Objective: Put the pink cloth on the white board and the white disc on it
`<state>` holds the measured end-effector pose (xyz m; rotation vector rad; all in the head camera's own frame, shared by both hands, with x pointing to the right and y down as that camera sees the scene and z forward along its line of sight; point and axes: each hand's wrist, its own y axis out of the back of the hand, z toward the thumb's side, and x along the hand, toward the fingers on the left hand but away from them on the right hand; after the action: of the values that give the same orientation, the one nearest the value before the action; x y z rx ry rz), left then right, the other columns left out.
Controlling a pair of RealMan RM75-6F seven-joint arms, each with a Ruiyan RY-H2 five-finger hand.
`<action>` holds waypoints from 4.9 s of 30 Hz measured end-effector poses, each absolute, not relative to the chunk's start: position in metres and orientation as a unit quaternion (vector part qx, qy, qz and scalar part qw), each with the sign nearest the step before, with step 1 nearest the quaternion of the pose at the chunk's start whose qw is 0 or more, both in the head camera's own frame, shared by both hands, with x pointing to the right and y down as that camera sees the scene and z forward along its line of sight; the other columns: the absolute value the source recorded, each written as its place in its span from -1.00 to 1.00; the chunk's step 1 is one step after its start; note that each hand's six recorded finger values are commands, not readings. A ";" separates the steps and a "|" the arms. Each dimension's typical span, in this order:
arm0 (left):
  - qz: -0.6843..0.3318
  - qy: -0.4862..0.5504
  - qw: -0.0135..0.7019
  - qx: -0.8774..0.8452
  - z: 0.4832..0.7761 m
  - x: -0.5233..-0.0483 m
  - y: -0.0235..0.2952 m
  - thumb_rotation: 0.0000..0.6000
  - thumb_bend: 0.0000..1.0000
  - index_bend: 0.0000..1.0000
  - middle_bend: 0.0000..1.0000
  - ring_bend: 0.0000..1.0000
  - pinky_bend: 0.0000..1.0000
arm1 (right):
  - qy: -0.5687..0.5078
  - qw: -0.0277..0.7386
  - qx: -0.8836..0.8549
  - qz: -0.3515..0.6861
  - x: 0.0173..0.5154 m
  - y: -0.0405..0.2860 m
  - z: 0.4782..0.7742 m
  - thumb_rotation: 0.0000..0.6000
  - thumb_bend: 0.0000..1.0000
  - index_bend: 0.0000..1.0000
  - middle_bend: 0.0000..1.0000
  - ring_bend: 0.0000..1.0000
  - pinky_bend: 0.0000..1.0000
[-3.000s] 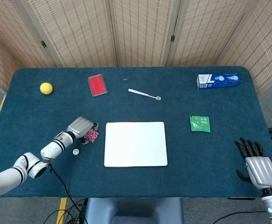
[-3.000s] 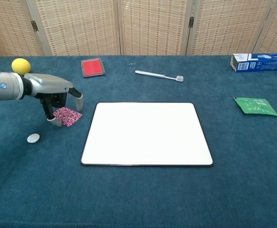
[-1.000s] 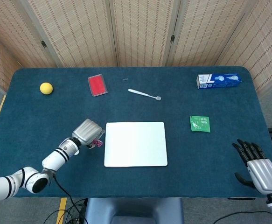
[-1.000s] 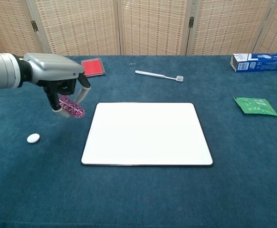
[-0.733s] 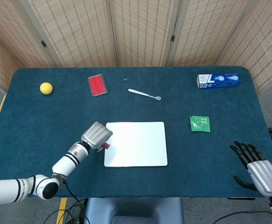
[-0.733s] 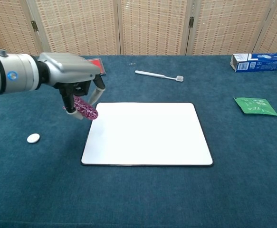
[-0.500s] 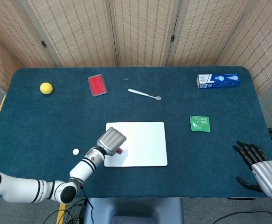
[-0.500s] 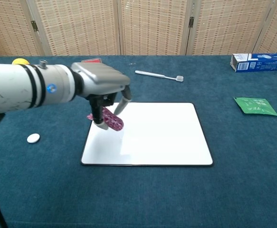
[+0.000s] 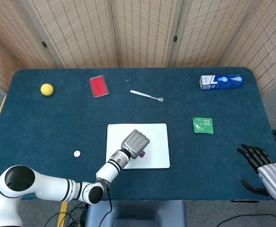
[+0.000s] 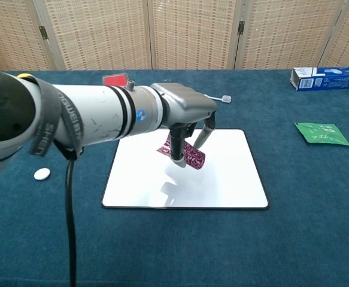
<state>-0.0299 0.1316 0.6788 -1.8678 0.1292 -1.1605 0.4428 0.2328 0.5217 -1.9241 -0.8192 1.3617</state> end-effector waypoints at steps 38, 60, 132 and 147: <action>-0.534 0.137 0.379 -0.743 0.637 -0.177 0.140 1.00 -0.48 -0.21 1.00 1.00 0.80 | -0.274 0.334 -0.733 0.524 0.427 0.242 0.534 1.00 -0.61 -1.00 -1.00 -1.00 -1.00; -0.609 0.171 0.317 -0.707 0.666 -0.307 0.149 1.00 -0.48 -0.20 1.00 1.00 0.80 | -0.241 0.348 -0.729 0.538 0.412 0.250 0.550 1.00 -0.61 -1.00 -1.00 -1.00 -1.00; -0.618 0.149 0.295 -0.713 0.715 -0.305 0.158 1.00 -0.29 0.18 1.00 1.00 0.81 | -0.246 0.365 -0.724 0.531 0.409 0.253 0.545 1.00 -0.61 -1.00 -1.00 -1.00 -1.00; -0.577 0.127 0.358 -0.723 0.669 -0.225 0.140 1.00 -0.29 0.18 1.00 1.00 0.81 | -0.265 0.348 -0.733 0.521 0.417 0.247 0.538 1.00 -0.61 -1.00 -1.00 -1.00 -1.00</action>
<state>-0.2247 0.1398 0.6693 -1.8659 0.3277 -1.4884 0.4168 0.2467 0.5377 -1.9016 -0.6864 1.3497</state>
